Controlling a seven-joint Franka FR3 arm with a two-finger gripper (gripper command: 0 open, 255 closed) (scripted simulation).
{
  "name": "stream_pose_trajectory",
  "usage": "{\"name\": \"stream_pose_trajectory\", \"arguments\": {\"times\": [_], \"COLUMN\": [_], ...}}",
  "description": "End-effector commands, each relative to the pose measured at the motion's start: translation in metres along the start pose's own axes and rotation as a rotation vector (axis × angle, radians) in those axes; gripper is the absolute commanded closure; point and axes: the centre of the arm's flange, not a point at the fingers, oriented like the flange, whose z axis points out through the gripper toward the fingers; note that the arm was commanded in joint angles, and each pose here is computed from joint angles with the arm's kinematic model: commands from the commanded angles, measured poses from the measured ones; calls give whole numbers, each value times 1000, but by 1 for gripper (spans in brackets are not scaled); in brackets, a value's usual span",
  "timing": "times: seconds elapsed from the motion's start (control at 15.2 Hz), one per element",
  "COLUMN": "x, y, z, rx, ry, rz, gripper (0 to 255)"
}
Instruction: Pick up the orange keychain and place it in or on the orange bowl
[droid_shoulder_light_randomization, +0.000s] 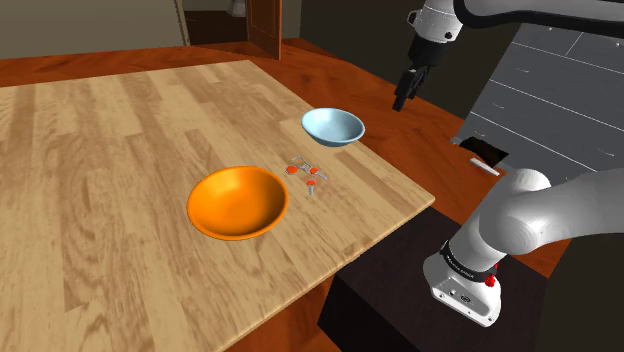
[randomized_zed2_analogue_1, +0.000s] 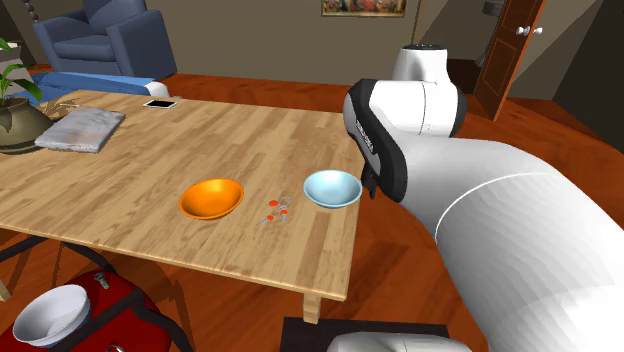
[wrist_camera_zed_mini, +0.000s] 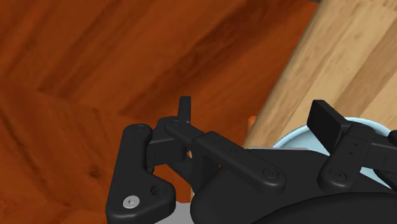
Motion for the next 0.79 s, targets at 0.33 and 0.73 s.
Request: {"name": "stream_pose_trajectory", "arguments": {"times": [0.33,0.73], "x": [19,40], "y": [-58,-129], "z": [17,36], "rx": [16,35], "ry": [0,1], "rz": [-15,-32], "gripper": [0,0]}}
